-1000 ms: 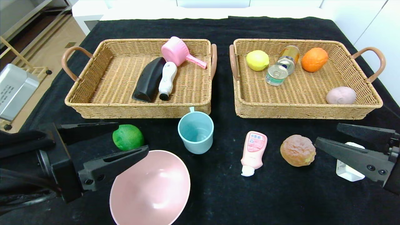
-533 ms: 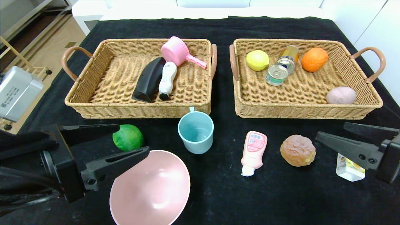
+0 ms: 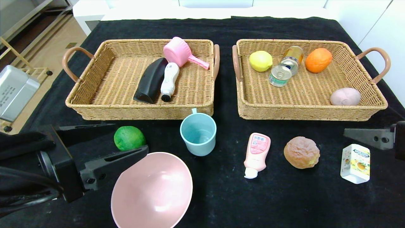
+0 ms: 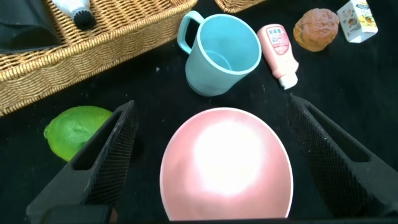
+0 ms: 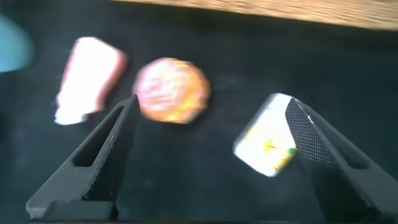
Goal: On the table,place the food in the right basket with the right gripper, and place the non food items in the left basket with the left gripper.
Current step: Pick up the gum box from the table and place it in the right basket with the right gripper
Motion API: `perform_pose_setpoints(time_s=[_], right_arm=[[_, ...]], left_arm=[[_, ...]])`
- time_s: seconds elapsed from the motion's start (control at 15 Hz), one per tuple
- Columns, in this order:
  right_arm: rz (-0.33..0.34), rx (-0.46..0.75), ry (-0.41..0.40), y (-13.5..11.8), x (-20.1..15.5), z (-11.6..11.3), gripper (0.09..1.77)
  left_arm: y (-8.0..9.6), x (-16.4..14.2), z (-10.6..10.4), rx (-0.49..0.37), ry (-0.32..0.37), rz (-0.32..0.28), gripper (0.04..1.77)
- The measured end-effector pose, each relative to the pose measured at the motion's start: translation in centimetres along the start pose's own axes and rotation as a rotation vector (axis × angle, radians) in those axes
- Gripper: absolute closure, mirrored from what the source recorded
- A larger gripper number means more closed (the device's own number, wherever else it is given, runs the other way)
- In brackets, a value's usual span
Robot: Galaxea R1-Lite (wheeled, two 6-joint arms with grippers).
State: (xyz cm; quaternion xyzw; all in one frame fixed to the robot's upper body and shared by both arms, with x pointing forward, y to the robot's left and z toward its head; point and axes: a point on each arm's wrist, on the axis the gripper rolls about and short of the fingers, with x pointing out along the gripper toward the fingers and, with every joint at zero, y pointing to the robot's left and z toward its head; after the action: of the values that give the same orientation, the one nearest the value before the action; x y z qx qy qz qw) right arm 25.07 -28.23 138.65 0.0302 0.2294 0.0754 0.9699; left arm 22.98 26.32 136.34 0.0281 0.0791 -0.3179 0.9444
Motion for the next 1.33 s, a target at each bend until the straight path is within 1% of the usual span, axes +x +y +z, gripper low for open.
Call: perform_pose_setpoints(time_s=[0.13, 0.2, 0.33, 0.53, 0.67, 0.8, 1.13, 1.33], right_arm=[[-0.087, 0.075, 0.033, -0.2, 0.4, 1.5, 0.15], [-0.124, 0.111, 0.069, -0.3, 0.8, 1.8, 0.15], [-0.155, 0.176, 0.092, -0.4, 1.8, 2.3, 0.15], [-0.194, 0.228, 0.128, -0.8, 3.2, 2.4, 0.15], [-0.228, 0.264, 0.148, -1.4, 3.8, 2.3, 0.15], [-0.26, 0.275, 0.204, -1.9, 4.1, 1.8, 0.15], [-0.298, 0.339, 0.246, -2.5, 4.7, 1.0, 0.15], [-0.29, 0.367, 0.302, -3.2, 5.6, 0.1, 0.15]], left_arm=[[0.0, -0.1, 0.1, 0.0, -0.004, 0.0, 0.09], [0.0, -0.1, 0.1, 0.0, -0.004, 0.003, 0.09], [0.0, -0.2, 0.0, 0.0, -0.003, 0.011, 0.09], [0.0, -0.2, 0.1, -0.001, -0.003, 0.017, 0.09], [0.1, -0.2, 0.1, 0.0, -0.006, 0.042, 0.09], [0.1, -0.2, 0.1, 0.001, -0.007, 0.05, 0.09], [0.1, -0.2, 0.2, 0.001, -0.008, 0.051, 0.09], [0.1, -0.2, 0.3, 0.002, -0.012, 0.055, 0.09]])
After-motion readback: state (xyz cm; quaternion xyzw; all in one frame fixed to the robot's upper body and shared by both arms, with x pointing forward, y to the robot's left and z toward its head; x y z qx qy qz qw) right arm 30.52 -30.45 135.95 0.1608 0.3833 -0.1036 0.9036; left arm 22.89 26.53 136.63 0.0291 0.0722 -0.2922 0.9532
